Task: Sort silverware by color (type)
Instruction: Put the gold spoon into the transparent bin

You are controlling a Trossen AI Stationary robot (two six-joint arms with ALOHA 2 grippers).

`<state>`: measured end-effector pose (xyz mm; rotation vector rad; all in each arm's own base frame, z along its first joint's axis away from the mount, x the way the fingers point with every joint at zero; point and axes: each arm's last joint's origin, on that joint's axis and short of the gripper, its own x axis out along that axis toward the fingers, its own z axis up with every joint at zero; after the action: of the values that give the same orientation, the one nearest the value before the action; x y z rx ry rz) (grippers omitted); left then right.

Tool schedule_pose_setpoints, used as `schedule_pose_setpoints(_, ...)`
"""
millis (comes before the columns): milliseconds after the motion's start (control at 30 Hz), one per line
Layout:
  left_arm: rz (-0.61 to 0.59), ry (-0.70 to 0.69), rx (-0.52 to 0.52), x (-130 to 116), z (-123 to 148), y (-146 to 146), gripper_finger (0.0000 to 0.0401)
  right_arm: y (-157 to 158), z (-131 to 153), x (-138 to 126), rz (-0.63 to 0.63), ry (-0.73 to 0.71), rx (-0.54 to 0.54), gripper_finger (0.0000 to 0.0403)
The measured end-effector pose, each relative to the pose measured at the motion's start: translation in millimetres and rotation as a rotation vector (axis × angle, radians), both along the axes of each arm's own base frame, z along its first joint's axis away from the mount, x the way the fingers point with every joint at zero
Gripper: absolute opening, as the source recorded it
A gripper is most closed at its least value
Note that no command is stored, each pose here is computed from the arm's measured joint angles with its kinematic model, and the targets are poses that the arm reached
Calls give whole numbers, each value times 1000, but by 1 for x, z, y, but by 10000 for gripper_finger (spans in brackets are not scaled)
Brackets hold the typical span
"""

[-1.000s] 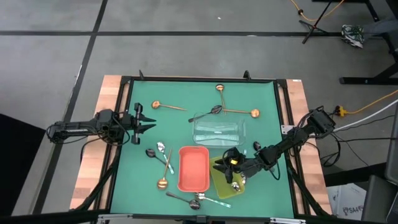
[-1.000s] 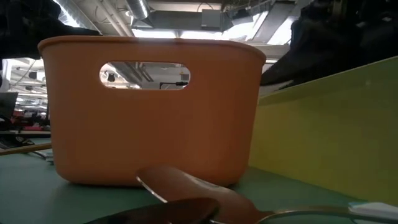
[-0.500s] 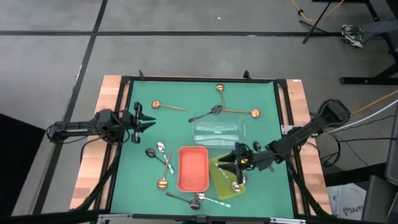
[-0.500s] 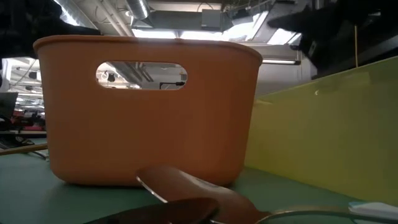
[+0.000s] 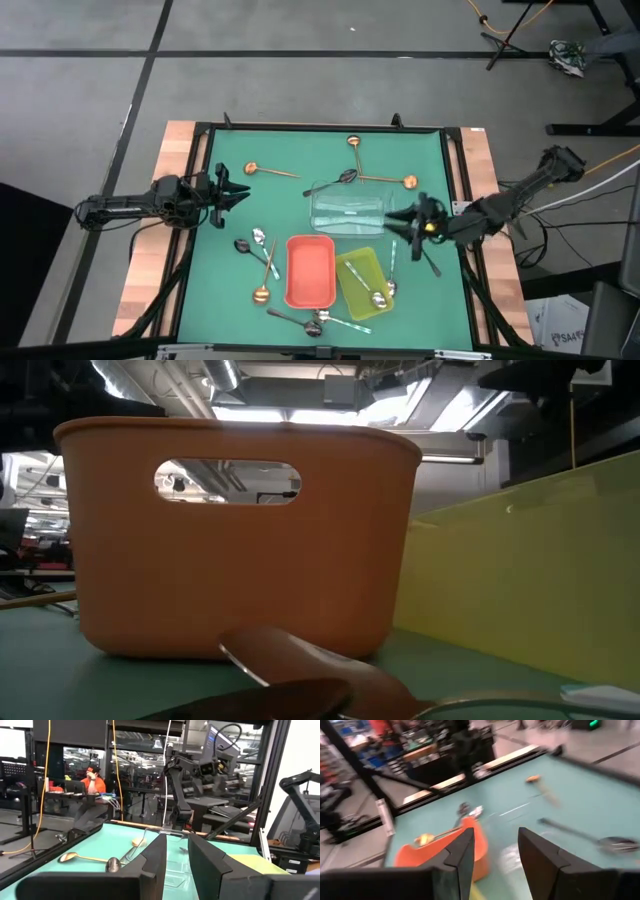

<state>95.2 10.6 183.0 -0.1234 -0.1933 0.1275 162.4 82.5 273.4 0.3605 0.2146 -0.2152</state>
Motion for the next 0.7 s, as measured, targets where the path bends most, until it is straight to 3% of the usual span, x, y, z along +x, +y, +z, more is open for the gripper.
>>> schedule_pose_setpoints(300,0,3,0,0,0,0,73,-36,13,-40,-127,2,-109,140)
schedule_pose_setpoints(467,3,4,5,0,0,0,73,-54,14,-41,-224,27,-160,140)
schedule_pose_setpoints(700,7,4,6,0,0,0,73,-84,10,-31,-263,124,-202,140)
